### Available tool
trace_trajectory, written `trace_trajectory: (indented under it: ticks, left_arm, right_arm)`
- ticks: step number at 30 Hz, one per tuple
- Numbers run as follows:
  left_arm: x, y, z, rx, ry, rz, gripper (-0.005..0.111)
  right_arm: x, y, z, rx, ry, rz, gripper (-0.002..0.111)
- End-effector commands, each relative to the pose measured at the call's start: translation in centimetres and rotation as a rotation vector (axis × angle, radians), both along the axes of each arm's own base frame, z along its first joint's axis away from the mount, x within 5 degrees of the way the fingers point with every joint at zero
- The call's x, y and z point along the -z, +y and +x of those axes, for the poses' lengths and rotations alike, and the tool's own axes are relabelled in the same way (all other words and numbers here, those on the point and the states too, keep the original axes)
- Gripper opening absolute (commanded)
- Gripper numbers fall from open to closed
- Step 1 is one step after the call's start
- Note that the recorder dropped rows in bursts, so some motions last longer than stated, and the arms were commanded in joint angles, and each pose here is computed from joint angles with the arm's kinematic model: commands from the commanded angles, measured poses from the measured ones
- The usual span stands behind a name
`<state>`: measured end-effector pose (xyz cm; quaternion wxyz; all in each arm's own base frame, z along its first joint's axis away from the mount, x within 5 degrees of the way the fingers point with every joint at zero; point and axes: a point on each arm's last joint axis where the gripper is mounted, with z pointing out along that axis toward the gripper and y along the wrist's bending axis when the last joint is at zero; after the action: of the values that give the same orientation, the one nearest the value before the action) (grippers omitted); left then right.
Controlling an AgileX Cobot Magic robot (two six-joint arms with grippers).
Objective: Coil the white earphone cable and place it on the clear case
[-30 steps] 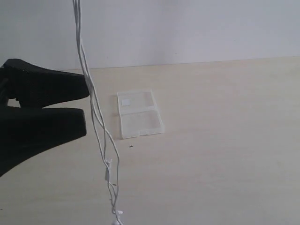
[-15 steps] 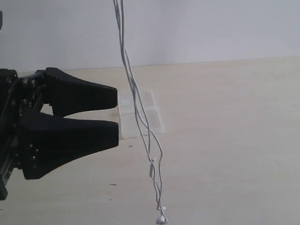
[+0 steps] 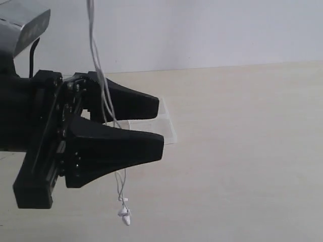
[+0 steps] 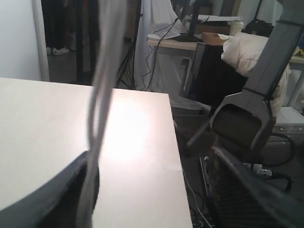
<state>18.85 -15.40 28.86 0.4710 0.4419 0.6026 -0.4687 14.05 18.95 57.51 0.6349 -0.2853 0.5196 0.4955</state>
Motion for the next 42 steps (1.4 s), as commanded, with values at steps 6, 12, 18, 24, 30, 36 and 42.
trace_trajectory:
  ticks: [6,12,18,24,30,36,42]
  left_arm:
    - [0.3,-0.3,0.5,-0.008,0.012,0.001,0.042]
    - [0.3,-0.3,0.5,-0.008,0.009,0.002,0.054]
    - [0.3,-0.3,0.5,-0.003,-0.016,0.005,0.045]
    - [0.0,-0.3,0.7,-0.003,-0.046,0.003,0.044]
    - [-0.7,-0.4,0.9,-0.004,-0.065,-0.006,0.041]
    - [-0.7,-0.4,1.0,-0.01,-0.055,-0.003,0.029]
    - [-0.6,-0.4,1.1,-0.017,-0.043,-0.002,0.03]
  right_arm:
    - [-0.3,-0.1,-0.2,0.002,-0.013,0.008,0.0]
    - [-0.3,-0.1,-0.2,0.002,-0.013,0.008,0.0]
    - [-0.2,-0.1,-0.2,-0.002,-0.013,0.004,0.0]
    - [-0.2,-0.1,-0.2,-0.002,-0.013,0.004,0.0]
    - [-0.3,-0.2,-0.3,-0.002,-0.014,0.006,0.0]
    - [-0.3,-0.2,-0.3,-0.002,-0.016,0.008,0.0]
    - [-0.3,-0.2,-0.3,-0.002,-0.016,0.008,0.0]
